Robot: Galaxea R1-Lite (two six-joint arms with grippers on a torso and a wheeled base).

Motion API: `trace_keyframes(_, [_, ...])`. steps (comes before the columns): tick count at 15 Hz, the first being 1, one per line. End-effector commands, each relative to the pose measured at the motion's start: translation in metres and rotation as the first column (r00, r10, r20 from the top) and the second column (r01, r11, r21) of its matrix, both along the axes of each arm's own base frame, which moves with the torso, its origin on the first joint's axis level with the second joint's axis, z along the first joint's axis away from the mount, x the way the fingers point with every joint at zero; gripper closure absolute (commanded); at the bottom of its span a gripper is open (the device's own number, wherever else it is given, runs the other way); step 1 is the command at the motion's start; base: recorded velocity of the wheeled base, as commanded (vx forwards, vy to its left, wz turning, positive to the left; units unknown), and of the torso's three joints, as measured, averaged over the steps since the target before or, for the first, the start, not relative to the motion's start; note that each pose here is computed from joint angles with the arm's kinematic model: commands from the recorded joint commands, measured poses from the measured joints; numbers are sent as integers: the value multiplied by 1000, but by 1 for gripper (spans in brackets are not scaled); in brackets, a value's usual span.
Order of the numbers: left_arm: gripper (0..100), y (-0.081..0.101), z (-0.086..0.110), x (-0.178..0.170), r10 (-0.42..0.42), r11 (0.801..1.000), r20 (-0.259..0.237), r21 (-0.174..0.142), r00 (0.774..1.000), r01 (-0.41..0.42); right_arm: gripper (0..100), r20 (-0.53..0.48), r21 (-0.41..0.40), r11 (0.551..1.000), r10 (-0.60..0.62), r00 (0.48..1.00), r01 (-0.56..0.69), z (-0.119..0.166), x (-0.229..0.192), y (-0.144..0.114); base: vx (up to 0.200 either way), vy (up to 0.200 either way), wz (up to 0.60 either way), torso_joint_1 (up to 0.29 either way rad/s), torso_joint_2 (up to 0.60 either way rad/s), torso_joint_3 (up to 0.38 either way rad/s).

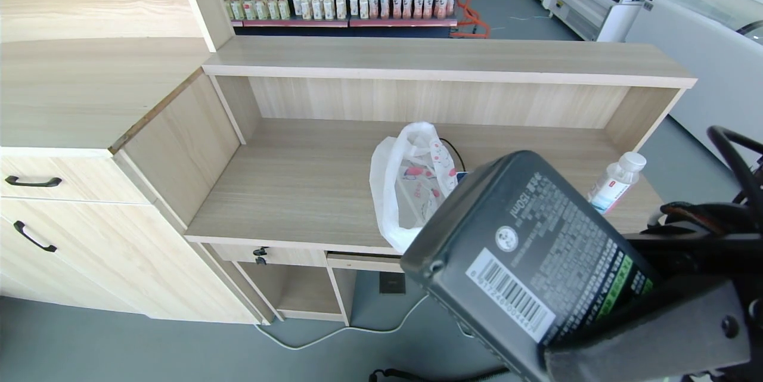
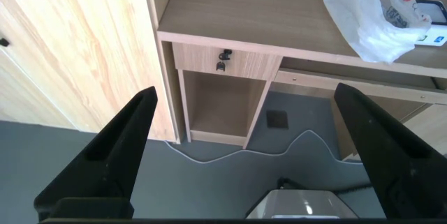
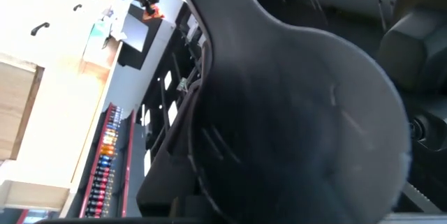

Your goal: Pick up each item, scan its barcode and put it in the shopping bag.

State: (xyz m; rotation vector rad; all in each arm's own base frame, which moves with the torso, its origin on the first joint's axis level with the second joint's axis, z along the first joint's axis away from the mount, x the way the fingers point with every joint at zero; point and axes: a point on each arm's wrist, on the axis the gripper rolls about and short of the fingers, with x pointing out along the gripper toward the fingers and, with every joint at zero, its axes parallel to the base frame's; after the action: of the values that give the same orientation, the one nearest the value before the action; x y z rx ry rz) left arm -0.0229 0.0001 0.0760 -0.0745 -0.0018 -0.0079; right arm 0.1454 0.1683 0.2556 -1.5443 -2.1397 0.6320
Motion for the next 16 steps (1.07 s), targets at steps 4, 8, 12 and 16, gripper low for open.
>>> trace_keyframes(4, [0, 0, 0, 0, 0, 1000, 1, -1, 1000, 0, 100, 0, -1, 1000, 0, 1000, 0, -1, -2, -2, 0, 0, 0, 0, 0, 0])
trace_keyframes(8, [0, 0, 0, 0, 0, 1000, 1, -1, 1000, 0, 100, -10, -2, 1000, 2, 1000, -2, 0, -2, -2, 0, 0, 0, 0, 0, 0])
trace_keyframes(12, [0, 0, 0, 0, 0, 1000, -1, -1, 1000, 0, 100, -18, 3, 1000, 0, 1000, 0, 3, -4, -5, 0, 0, 0, 0, 0, 0])
trace_keyframes(16, [0, 0, 0, 0, 0, 1000, 1, -1, 1000, 0, 100, -23, -3, 1000, 1, 1000, -1, 1, -2, -3, 0, 0, 0, 0, 0, 0])
